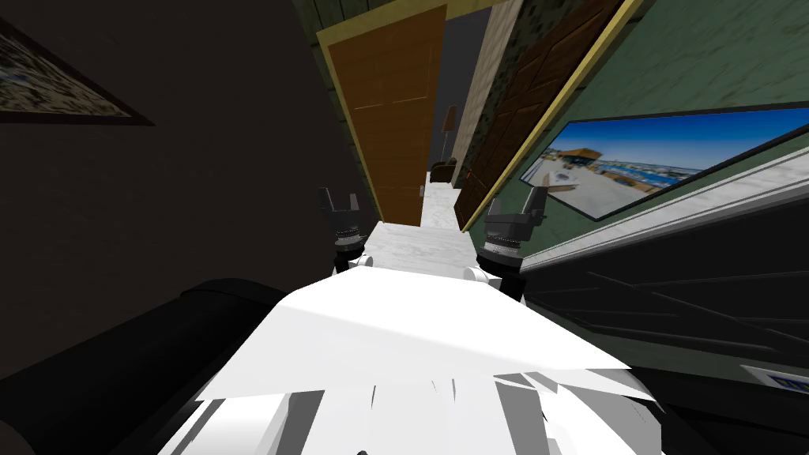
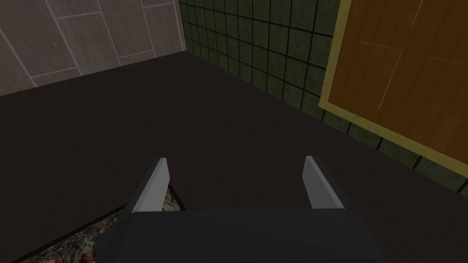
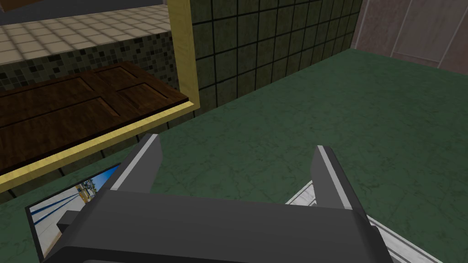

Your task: Push the door open

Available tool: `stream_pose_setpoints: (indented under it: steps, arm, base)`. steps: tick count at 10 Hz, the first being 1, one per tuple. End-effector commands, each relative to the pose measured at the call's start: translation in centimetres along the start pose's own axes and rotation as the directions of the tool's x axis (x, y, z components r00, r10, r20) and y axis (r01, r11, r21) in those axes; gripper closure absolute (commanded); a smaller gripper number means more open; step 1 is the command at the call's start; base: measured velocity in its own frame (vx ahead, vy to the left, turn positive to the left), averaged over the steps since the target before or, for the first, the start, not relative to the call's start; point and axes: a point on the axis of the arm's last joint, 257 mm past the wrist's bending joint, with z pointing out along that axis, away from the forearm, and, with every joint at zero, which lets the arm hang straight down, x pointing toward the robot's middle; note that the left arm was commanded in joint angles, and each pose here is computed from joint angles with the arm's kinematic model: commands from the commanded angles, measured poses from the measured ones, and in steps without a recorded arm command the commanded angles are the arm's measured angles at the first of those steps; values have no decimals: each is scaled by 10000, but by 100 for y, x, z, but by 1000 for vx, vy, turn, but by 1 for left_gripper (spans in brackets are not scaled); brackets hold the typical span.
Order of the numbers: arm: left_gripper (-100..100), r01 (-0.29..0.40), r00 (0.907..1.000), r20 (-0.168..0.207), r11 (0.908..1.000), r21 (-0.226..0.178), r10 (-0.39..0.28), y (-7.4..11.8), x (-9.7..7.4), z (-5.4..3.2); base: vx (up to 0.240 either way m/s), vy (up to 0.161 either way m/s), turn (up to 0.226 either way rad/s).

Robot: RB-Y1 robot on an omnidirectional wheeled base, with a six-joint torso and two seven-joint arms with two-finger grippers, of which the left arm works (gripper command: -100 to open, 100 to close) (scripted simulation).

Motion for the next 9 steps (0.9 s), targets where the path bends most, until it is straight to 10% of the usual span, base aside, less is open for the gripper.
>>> stream_pose_setpoints:
  steps: [1,9]
  arm:
    - [-100,-20,10000,-77,9999,-166,19,103,3,-27]
    - [-100,-179,9991,-413,9932,-1153,132,712,-11,-210]
  base:
    - [83,43,-62]
    - [110,-42,-5]
